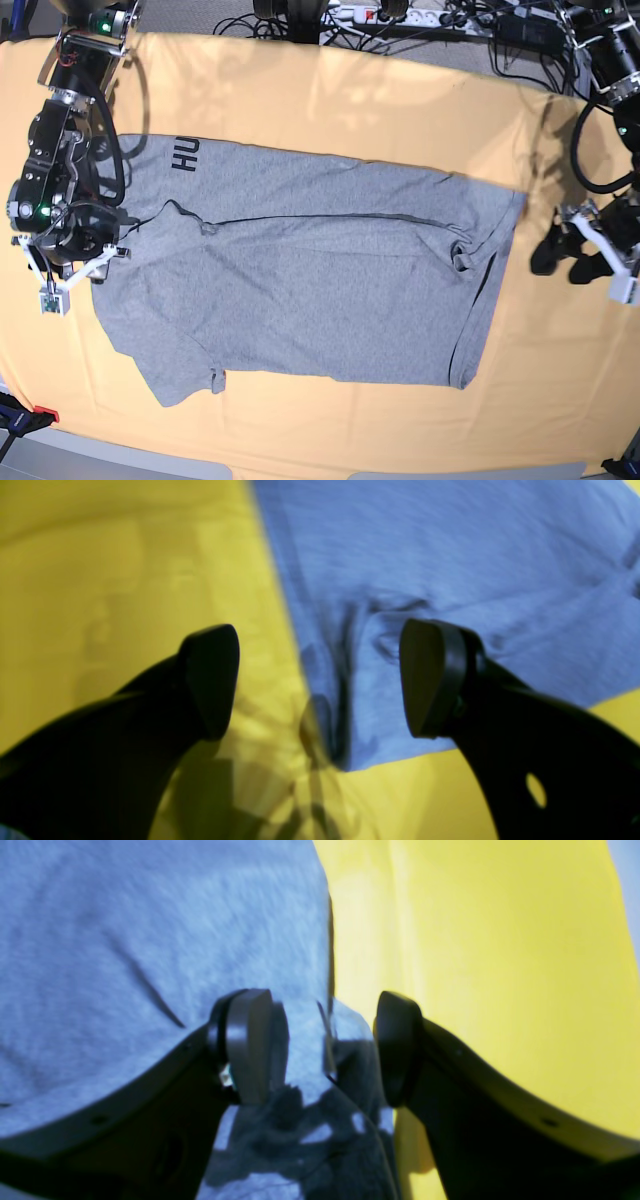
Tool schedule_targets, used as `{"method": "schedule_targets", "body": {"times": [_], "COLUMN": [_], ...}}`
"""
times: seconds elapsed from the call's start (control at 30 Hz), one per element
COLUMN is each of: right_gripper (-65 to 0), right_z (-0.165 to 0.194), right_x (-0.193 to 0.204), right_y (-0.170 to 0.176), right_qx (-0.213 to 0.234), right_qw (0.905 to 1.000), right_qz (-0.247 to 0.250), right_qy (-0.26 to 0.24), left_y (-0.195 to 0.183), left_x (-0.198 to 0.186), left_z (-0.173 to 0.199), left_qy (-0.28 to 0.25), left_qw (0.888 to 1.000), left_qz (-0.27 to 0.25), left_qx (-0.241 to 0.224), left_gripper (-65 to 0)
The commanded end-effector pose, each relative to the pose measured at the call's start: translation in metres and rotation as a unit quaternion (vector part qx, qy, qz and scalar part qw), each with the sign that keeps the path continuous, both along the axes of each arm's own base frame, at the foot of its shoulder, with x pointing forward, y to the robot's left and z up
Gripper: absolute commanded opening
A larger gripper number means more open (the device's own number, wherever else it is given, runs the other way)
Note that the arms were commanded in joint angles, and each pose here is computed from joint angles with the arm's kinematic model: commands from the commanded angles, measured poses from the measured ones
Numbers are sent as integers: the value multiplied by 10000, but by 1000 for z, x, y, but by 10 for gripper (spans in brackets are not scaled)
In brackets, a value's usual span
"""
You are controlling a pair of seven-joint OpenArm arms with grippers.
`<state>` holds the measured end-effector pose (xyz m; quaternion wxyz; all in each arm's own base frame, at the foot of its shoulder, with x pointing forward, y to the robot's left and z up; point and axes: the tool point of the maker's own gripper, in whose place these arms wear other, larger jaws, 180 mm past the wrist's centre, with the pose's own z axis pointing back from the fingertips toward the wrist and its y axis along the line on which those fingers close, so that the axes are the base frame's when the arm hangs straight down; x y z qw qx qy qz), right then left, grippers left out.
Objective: Layout the t-shirt on the table in an organized manner, then fold the t-shirt properly
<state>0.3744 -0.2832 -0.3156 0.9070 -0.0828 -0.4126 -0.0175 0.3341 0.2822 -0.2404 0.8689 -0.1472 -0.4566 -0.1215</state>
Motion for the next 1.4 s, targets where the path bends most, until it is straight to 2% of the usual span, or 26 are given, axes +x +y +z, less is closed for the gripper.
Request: {"method": "schedule_targets", "body": {"times": [0.0,0.17,0.3,0.47,0.63,0.8,0.9,1.03,1.13,1.23,1.37], "right_gripper": [-301,-301,-301,-301,-301,-301,-301,-301,-301,-301,-301], "right_z": [20,27,20,13,-5,-31,-39,-49,-53,-54,-48], "right_x": [10,6,-15,-52,-94,-136,-153,-168,-172,-172,-167], "right_y": [-4,-7,-18,-28,-32,-39,-51,-74,-79,-75,-66], "right_qx": [-78,-134,297,1089,1473,1449,1367,998,945,1005,1169], "right_qw": [9996,9993,9988,9923,9857,9842,9858,9881,9873,9870,9867], "right_qz": [31,316,382,582,738,668,359,-168,-341,-300,58], "right_qy": [-258,-156,83,127,360,767,910,1160,1228,1217,1129], "left_y": [8,25,24,21,20,20,20,20,20,20,21], "left_x": [5,-4,-14,-20,-20,-20,-20,-20,-20,-20,-20], "left_z": [19,17,5,-1,1,1,1,1,1,0,1], "left_qy": [-297,-268,-97,-8,-35,-36,-34,-32,-30,-26,-23], "left_qw": [9995,9990,9994,9996,9996,9996,9996,9996,9996,9996,9996], "left_qz": [89,339,332,287,267,269,269,272,272,274,275], "left_qx": [67,64,7,-78,-125,-122,-122,-116,-114,-113,-96], "left_gripper": [-156,-156,-156,-156,-156,-156,-156,-156,-156,-156,-156]}}
